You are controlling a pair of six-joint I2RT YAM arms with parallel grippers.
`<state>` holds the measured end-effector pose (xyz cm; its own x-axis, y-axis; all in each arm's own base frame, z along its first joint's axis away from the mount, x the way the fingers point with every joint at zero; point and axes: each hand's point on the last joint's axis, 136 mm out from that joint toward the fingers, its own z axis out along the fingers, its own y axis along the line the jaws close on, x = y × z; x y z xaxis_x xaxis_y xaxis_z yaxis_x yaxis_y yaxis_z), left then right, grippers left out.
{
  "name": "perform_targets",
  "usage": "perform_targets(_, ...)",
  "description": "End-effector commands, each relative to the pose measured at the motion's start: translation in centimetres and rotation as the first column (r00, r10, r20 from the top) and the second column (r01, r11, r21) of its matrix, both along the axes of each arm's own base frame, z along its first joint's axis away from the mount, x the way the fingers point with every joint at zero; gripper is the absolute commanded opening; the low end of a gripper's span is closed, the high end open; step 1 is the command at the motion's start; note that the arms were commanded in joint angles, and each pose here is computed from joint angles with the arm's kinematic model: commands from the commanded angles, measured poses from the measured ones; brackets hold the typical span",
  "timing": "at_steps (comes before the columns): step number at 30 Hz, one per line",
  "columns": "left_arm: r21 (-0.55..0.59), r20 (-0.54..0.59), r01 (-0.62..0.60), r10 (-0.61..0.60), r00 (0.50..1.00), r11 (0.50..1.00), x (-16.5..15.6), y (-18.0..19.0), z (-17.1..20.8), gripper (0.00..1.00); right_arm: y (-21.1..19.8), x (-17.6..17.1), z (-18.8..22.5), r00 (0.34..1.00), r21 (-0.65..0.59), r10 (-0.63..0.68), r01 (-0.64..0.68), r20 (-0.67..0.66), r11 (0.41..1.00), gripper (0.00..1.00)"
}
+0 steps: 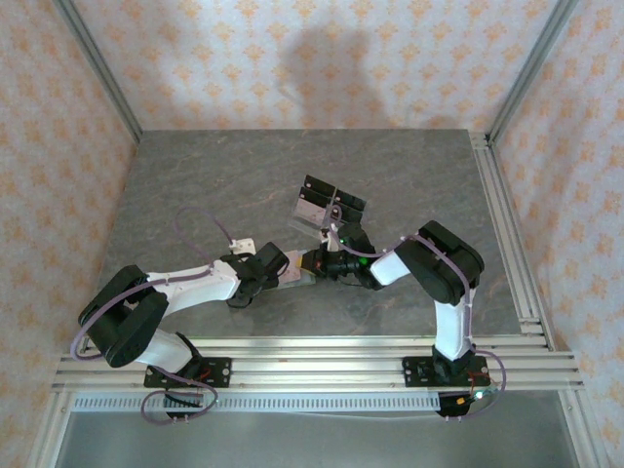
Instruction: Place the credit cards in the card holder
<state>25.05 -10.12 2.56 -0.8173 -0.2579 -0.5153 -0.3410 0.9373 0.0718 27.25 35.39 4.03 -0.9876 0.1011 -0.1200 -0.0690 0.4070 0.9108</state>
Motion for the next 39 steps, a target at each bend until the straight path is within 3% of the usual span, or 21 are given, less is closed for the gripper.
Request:
perform_targets(1, 0.096, -0.092, 0.003, 0.006, 0.996, 0.995, -2.5, 2.3, -1.4, 1.0, 0.7, 0.0, 0.2, 1.0, 0.012, 0.023, -0.024, 0.021, 1.0, 0.0)
perform_targets(14, 0.095, -0.091, 0.003, 0.006, 0.996, 0.995, -2.6, 2.4, -1.3, 1.0, -1.8, 0.7, 0.0, 0.999, -0.023, -0.019, 0.02, 0.034, 1.0, 0.0)
perform_targets(39, 0.093, -0.094, 0.0, 0.008, 0.996, 0.996, -2.6, 2.4, -1.5, 1.0, 0.6, -0.4, -0.4, 0.998, 0.004, 0.062, -0.062, 0.009, 0.998, 0.0)
